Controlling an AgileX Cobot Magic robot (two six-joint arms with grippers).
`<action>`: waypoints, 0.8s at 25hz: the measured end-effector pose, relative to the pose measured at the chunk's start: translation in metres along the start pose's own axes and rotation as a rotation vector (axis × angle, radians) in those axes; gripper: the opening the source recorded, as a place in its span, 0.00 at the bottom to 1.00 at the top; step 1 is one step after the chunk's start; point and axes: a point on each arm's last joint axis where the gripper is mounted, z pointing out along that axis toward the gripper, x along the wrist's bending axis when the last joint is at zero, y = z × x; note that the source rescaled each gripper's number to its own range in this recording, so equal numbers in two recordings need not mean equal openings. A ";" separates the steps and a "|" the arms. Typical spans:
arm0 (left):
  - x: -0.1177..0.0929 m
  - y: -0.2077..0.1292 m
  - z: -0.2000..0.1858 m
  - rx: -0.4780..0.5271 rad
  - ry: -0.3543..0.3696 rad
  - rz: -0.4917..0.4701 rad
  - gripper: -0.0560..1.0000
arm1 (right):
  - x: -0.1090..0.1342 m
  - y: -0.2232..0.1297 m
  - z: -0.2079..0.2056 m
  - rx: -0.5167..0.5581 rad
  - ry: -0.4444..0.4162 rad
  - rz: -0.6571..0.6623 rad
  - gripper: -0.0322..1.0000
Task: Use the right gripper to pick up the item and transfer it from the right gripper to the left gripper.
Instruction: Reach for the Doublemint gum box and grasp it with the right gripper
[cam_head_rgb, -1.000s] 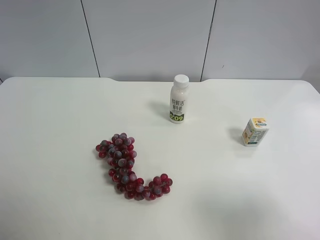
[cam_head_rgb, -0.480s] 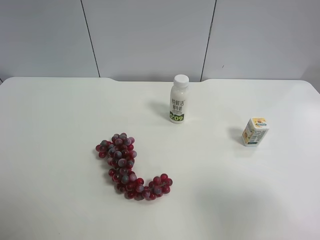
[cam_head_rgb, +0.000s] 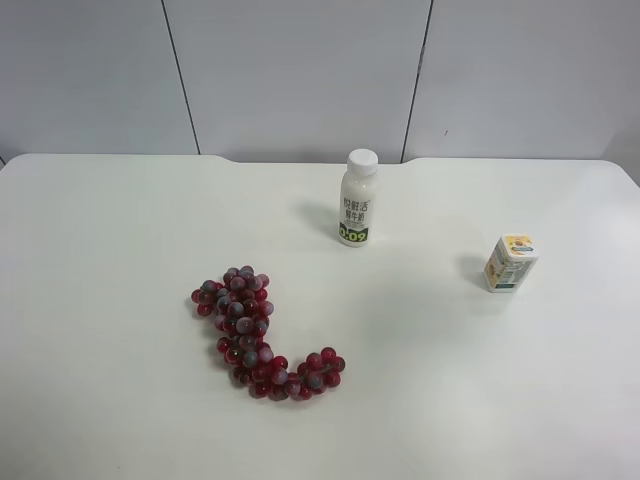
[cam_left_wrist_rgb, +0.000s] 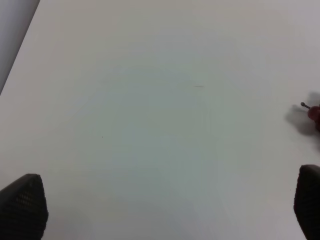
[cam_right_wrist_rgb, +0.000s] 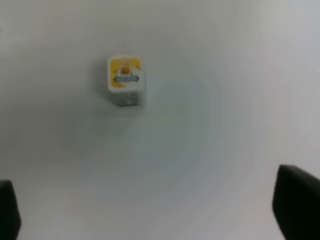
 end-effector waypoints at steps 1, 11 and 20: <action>0.000 0.000 0.000 0.000 0.000 0.000 1.00 | 0.001 0.009 0.006 0.027 -0.002 -0.001 1.00; 0.000 0.000 0.000 0.000 0.000 0.000 1.00 | 0.008 0.063 0.079 0.274 -0.017 -0.003 1.00; 0.000 0.000 0.000 0.000 0.000 -0.002 1.00 | 0.012 0.067 0.147 0.434 -0.026 -0.005 1.00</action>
